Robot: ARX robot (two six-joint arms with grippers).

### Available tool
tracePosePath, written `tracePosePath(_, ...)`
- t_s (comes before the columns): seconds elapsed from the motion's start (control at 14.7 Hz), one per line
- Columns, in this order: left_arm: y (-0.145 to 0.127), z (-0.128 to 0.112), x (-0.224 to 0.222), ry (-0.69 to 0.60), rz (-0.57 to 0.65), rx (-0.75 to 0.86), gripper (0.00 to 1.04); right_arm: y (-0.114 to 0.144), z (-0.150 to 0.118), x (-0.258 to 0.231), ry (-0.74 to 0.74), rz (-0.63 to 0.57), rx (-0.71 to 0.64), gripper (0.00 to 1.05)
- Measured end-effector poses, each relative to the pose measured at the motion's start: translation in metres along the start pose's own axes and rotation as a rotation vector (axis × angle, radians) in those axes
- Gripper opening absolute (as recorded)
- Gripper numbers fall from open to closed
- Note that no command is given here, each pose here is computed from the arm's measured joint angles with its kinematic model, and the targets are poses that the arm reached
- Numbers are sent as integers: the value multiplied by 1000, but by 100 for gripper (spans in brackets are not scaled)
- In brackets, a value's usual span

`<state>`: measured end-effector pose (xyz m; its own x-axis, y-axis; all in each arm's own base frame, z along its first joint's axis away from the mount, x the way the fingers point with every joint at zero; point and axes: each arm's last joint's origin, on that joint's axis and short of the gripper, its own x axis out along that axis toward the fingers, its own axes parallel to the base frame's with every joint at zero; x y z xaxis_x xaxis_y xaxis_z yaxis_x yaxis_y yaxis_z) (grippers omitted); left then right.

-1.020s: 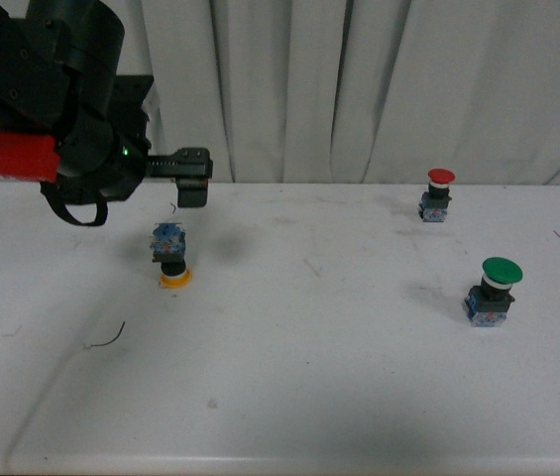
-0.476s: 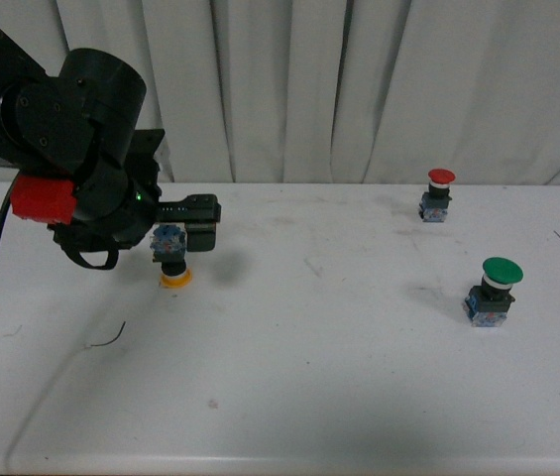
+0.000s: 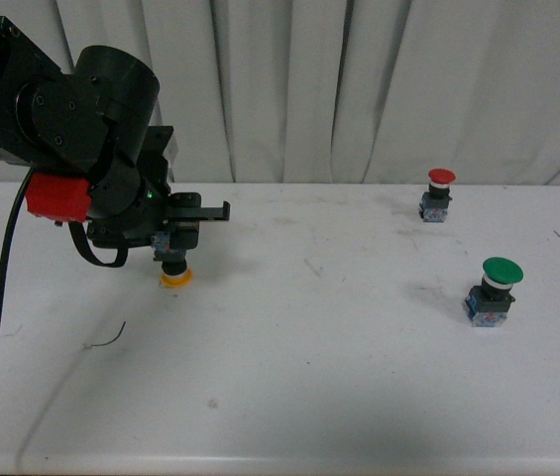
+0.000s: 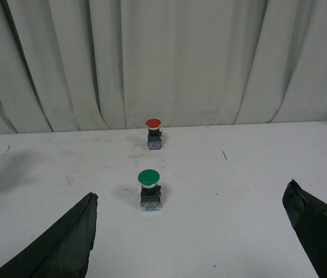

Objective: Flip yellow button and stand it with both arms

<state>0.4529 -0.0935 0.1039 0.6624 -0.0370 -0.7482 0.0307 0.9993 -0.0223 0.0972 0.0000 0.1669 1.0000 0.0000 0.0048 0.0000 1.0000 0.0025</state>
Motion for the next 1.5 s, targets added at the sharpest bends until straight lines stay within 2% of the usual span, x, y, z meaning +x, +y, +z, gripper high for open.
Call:
tracePosePath(0.34,-5,3,-4,-13,1,7,36,0,0,0,0,0,0,98)
tracePosePath(0.54,-9,17,-40,-129,-83,-10,36,0,0,0,0,0,0,98)
tracePosePath(0.68,-17,25,-75,-239,-190,-34,36,0,0,0,0,0,0,98)
tracePosePath(0.75,-25,28,-101,-315,-291,-47,36,0,0,0,0,0,0,98)
tracePosePath(0.88,-31,29,-127,-391,-392,-58,36,0,0,0,0,0,0,98)
tracePosePath(1.02,-38,24,-170,-512,-600,-91,36,0,0,0,0,0,0,98)
tracePosePath(1.16,-35,10,-189,-579,-764,-140,36,0,0,0,0,0,0,98)
tracePosePath(1.5,-35,-43,-173,-621,-1076,-363,36,0,0,0,0,0,0,98)
